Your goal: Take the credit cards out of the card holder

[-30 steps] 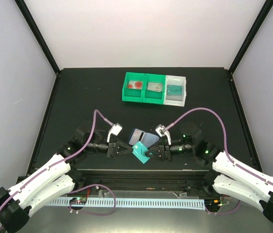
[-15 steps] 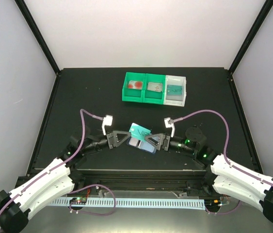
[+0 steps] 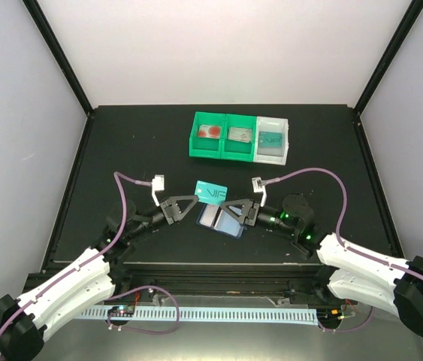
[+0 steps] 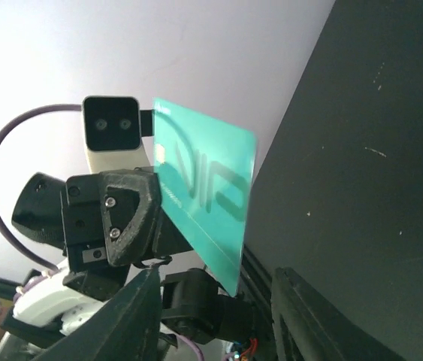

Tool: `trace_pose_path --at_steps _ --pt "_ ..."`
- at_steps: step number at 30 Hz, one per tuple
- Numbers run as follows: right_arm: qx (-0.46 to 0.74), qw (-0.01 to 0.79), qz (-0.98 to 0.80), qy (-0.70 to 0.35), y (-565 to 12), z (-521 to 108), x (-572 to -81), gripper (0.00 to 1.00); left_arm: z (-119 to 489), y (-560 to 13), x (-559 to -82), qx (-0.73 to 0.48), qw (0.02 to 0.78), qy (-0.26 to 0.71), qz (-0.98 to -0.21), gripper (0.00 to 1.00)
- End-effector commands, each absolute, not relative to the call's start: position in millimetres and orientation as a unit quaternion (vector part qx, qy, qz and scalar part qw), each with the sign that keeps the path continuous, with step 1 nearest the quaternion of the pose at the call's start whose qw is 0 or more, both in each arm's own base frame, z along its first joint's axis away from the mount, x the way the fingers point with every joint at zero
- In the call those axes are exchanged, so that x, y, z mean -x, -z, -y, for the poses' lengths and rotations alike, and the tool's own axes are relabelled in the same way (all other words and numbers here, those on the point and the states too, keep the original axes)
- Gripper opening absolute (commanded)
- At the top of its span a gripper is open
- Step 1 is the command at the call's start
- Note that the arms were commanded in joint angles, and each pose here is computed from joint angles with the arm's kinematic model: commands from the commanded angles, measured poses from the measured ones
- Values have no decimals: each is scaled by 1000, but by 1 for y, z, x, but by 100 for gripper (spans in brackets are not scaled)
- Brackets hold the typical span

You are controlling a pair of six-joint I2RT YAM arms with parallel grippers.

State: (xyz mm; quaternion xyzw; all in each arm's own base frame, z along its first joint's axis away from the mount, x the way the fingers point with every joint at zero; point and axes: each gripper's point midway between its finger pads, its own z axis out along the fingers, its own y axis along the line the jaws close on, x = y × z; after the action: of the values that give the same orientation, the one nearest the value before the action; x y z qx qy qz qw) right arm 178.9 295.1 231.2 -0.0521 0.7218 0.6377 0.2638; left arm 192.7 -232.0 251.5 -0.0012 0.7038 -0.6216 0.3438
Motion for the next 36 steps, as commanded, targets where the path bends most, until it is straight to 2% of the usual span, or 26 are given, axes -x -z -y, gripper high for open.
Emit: trace_pose_path --at_steps 1,4,11,14,18,28,31,34,36 --pt "45 283 -705 -649 -249 -299 -186 46 230 -266 -195 17 351 643 -680 2" --pt "39 280 -707 -648 -246 -299 -188 46 229 -266 -194 25 345 652 -674 2" --pt "39 289 -712 -639 -243 -298 -191 25 228 -251 -195 44 332 656 -676 2" --pt "39 290 -711 -639 -244 -298 -191 19 227 -248 -194 49 330 661 -672 2" --pt "42 294 -709 -640 -248 -298 -191 15 227 -249 -193 47 329 665 -669 2" --pt "38 291 -705 -646 -254 -300 -193 17 226 -252 -192 47 330 667 -666 2" --pt "42 287 -703 -649 -255 -302 -191 14 226 -251 -191 49 329 668 -666 2" --pt "46 284 -707 -646 -254 -303 -191 2 226 -251 -191 47 329 667 -666 2" --pt "48 287 -708 -643 -254 -302 -191 1 226 -250 -190 45 328 666 -669 4"
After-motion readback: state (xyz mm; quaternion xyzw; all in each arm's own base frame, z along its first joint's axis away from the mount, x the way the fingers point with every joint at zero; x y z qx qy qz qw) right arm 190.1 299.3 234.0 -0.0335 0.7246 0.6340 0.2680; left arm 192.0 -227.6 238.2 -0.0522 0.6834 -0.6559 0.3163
